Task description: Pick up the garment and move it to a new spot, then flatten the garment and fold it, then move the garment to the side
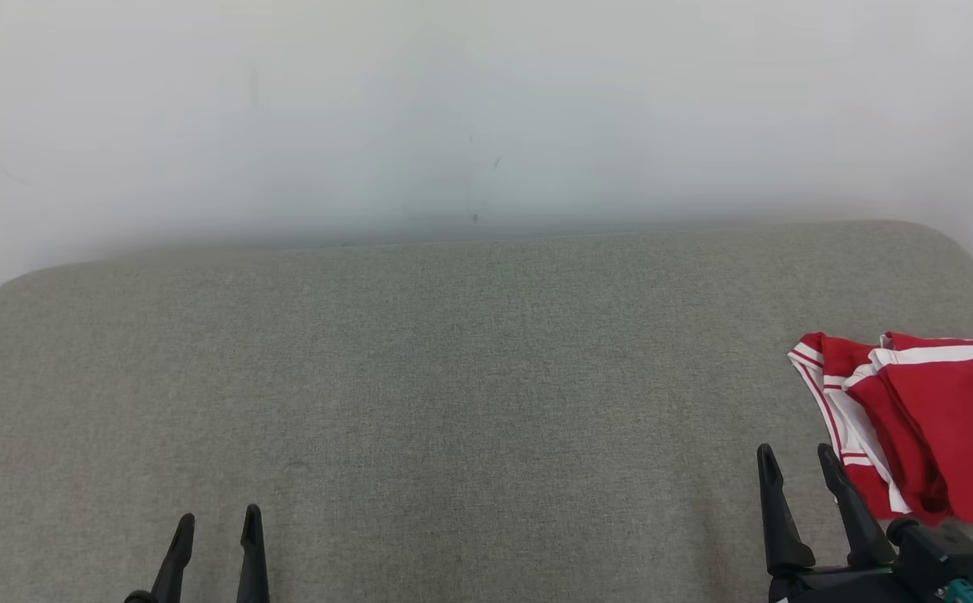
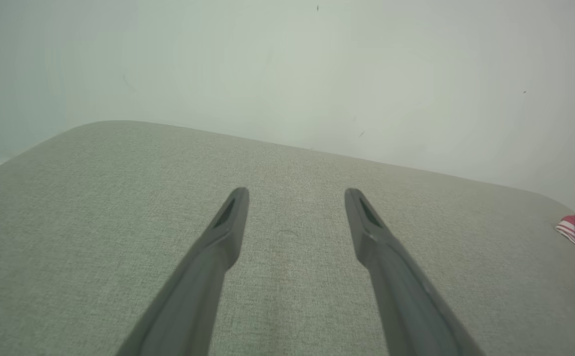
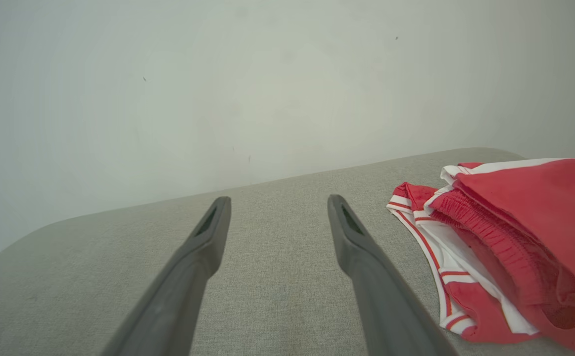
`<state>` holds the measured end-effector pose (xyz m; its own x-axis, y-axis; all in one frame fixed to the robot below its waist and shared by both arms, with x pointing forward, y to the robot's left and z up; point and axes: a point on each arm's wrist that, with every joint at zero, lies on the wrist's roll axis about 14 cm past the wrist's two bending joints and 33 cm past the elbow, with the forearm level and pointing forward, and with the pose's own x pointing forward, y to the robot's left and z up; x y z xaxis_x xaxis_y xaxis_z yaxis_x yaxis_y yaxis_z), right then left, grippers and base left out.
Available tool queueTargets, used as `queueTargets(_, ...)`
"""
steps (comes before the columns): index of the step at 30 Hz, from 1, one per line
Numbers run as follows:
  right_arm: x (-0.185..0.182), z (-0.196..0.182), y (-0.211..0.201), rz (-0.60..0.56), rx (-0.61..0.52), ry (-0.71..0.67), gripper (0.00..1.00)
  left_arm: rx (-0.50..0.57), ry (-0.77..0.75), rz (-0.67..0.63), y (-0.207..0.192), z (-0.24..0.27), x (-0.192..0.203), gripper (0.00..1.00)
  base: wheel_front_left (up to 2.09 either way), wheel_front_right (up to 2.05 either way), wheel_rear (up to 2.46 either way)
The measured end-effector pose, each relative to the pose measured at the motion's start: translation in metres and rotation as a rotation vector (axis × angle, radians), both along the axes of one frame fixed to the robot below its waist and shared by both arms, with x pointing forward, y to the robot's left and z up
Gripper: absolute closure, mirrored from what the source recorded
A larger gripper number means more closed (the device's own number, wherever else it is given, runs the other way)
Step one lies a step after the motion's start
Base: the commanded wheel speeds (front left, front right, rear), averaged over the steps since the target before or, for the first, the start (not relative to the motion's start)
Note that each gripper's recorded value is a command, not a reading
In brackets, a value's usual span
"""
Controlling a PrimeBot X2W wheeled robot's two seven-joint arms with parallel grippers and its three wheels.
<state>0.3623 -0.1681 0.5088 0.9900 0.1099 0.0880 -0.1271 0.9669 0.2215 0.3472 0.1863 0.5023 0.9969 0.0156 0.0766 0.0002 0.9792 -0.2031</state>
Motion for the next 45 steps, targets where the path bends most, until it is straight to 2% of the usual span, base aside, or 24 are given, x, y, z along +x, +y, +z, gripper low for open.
queueTargets(24,-0.001,0.001,0.014,0.036,0.009,0.012,0.0,-0.009,-0.002,-0.002,0.0,0.0,0.001,0.0,0.0,0.0,0.0)
queueTargets(25,-0.002,-0.002,0.014,0.035,0.009,0.022,1.0,-0.009,0.007,-0.003,-0.001,-0.002,0.0,1.0,0.0,0.0,0.0)
queueTargets(31,-0.012,-0.028,0.012,0.027,0.027,0.107,1.0,-0.032,0.078,0.001,-0.002,-0.023,-0.006,1.0,0.0,0.0,0.0)
queueTargets(45,-0.006,-0.028,-0.001,-0.026,0.262,0.147,1.0,-0.276,0.121,0.039,0.007,-0.029,-0.001,1.0,0.0,0.0,0.0)
